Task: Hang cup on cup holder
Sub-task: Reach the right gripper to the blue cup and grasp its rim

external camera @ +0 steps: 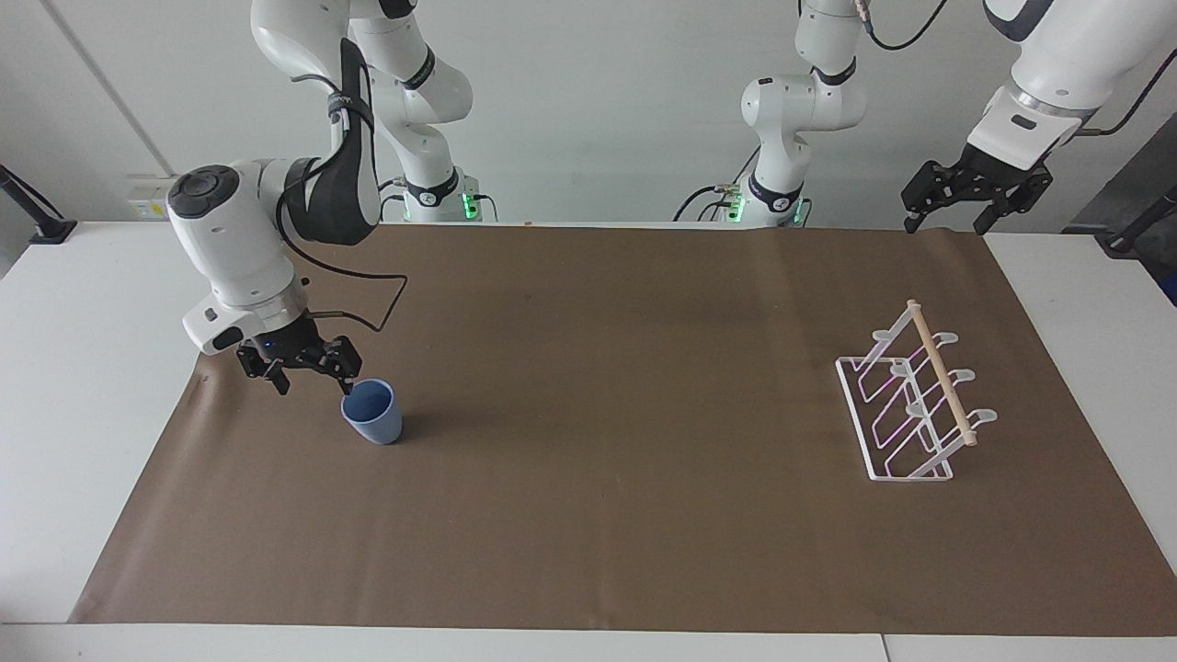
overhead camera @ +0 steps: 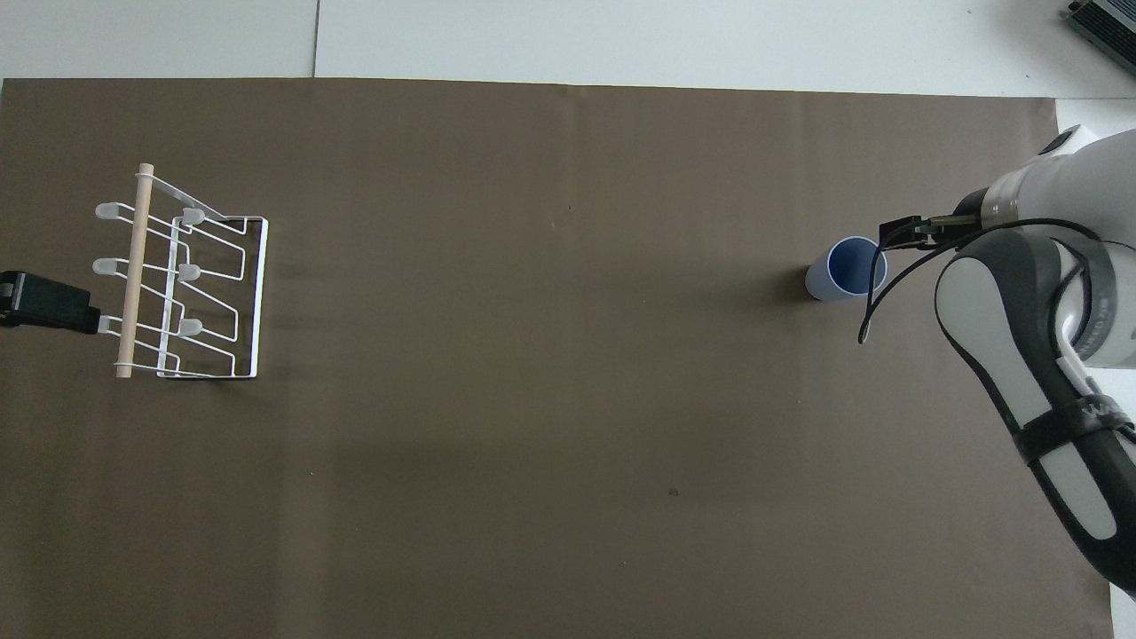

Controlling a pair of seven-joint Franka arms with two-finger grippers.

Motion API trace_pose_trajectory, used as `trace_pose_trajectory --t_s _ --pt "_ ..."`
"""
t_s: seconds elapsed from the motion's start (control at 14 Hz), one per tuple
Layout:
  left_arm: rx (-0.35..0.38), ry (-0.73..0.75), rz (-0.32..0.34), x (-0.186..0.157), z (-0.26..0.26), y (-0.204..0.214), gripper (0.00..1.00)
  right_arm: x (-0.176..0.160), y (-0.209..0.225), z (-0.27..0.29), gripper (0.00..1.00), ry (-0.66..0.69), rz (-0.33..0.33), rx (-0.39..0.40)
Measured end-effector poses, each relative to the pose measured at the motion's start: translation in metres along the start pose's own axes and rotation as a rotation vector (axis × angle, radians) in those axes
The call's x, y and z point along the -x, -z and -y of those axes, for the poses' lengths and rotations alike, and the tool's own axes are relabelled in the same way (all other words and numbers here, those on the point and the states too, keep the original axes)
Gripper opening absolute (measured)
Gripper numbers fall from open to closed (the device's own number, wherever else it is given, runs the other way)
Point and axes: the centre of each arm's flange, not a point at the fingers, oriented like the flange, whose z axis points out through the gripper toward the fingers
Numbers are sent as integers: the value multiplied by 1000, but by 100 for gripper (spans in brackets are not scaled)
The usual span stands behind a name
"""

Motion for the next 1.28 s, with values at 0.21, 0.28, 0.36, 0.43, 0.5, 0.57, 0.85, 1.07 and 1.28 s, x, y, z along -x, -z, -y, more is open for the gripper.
trace_pose_trajectory --t_s 0.21,0.28,0.36,0.43,0.5,0.57,0.85,1.07,1.28 --pt "0 0 0 0 0 0 100 13 -26 0 100 69 26 -3" --pt "0 0 0 0 0 0 100 16 -32 -1 100 80 23 -3" --pt "0 0 0 0 0 0 100 18 -36 -1 100 85 21 -2" --pt "0 0 0 0 0 0 100 19 -38 -1 100 85 18 -2" --pt "0 0 0 0 0 0 100 18 -40 -1 100 85 8 0" --pt "0 0 0 0 0 0 100 17 -42 -1 100 85 -2 2" --pt "0 0 0 0 0 0 100 17 -59 1 100 36 1 -52" --pt "0 0 0 0 0 0 100 17 -61 2 93 34 4 -55" --pt "0 0 0 0 0 0 100 17 -61 2 55 60 3 -55"
